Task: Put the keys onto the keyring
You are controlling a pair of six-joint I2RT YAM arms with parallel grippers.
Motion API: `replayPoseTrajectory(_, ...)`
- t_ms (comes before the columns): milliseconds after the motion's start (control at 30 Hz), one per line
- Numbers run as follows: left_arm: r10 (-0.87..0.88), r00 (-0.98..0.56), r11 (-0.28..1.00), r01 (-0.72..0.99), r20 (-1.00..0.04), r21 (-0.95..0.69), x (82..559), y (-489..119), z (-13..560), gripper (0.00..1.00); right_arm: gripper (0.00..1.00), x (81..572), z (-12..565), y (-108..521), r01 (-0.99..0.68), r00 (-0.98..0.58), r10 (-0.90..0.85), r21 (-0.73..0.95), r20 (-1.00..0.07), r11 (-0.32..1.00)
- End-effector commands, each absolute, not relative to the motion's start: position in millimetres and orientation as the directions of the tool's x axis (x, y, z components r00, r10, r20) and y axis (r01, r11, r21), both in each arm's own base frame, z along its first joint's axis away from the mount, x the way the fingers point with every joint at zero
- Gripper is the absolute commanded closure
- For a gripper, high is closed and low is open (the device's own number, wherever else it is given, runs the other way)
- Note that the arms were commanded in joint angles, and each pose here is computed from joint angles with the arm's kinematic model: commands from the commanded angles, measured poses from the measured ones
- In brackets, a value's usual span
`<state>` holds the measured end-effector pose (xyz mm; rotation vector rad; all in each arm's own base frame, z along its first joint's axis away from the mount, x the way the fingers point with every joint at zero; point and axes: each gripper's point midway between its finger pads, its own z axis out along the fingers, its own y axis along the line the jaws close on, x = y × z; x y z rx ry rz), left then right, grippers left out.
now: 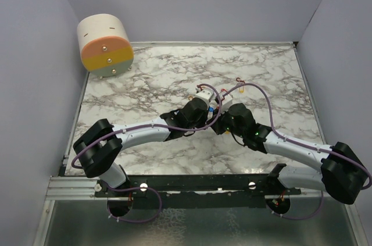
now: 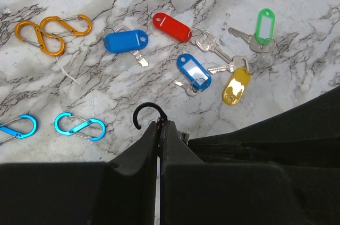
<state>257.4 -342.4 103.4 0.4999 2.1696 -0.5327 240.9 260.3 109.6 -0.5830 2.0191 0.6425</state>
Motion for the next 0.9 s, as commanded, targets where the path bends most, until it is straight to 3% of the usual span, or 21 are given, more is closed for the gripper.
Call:
replayPoseTrajectory(0,0.142,-0.541,0.831,0.52,-0.829,-0.197,268,-352,120,1.0,0.99,235,116,264,-0.646,-0.458,-0.142,0.218,-0.878,0.732)
replayPoseTrajectory(433,0.14,-0.533,0.844,0.505,-0.835,-0.181,275,-354,123,1.0,0.99,237,119,259,-0.626,-0.456,-0.135,0.209,-0.88,0.752)
replayPoseTrajectory(667,0.113,-0.529,0.869,0.464,-0.841,-0.175,279,-344,129,0.49,0.99,241,120,253,-0.594,-0.458,-0.125,0.199,-0.88,0.78)
replayPoseTrajectory(867,0.069,-0.509,0.896,0.41,-0.858,-0.171,286,-329,141,0.34,0.99,248,123,246,-0.542,-0.468,-0.111,0.186,-0.877,0.819)
